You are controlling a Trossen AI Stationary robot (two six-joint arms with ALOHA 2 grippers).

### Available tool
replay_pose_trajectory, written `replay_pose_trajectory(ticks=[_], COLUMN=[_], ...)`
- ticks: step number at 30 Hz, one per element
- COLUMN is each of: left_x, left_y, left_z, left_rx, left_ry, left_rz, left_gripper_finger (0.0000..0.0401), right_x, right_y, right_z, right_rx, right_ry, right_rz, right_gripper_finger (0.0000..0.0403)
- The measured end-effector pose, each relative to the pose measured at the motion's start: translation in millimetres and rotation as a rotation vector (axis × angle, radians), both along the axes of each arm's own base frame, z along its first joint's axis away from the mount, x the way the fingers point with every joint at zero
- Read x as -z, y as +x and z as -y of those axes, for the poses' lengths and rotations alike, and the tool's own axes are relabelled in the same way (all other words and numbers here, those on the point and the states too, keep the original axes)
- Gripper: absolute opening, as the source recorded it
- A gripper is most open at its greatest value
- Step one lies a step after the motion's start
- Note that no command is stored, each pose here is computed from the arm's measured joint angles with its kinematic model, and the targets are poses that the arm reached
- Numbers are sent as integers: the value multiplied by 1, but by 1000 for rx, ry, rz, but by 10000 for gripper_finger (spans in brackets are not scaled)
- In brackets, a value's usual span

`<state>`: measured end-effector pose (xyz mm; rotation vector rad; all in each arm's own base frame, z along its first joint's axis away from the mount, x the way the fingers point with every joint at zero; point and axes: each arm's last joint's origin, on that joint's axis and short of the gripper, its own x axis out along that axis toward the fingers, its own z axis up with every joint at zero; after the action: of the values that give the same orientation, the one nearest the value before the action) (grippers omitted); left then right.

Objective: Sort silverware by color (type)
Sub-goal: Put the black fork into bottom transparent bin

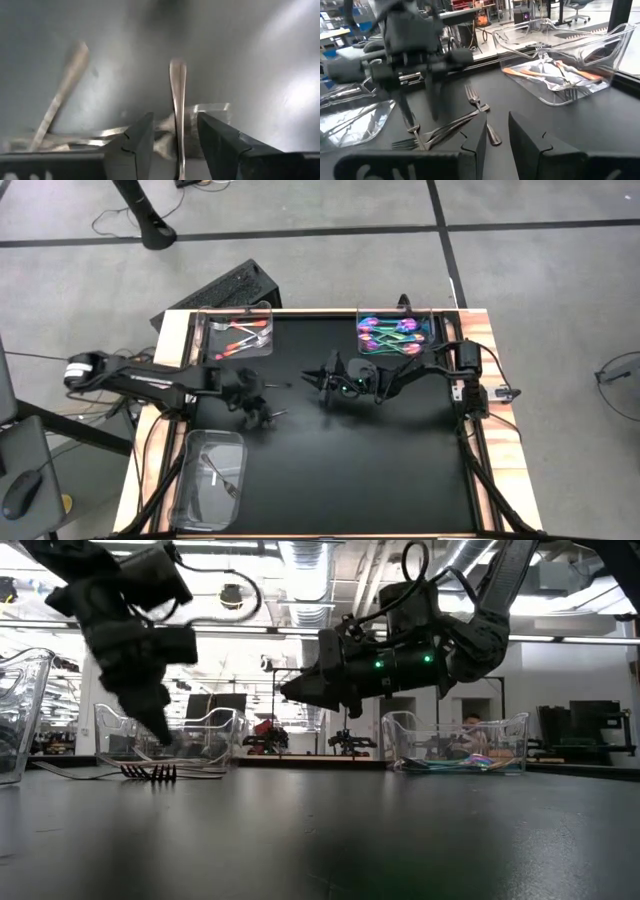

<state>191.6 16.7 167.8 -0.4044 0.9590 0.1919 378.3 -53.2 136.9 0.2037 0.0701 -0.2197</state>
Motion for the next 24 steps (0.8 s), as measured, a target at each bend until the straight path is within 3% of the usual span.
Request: replay_pose_trajectory(ticks=[7, 16, 24], left_x=[29, 39, 48], left_y=[10, 11, 14], left_z=[8, 11, 10], left_rx=[29, 31, 47], left_ry=[1, 15, 111], left_rz=[-155, -230, -284], left_gripper_finger=[141, 142, 142], right_x=[0, 3, 3], right_y=[-2, -3, -4], right_z=[10, 15, 21], right_rx=[26, 42, 59], right_ry=[0, 0, 1], right_rz=[-4, -29, -29], right_gripper_finger=[105, 105, 105])
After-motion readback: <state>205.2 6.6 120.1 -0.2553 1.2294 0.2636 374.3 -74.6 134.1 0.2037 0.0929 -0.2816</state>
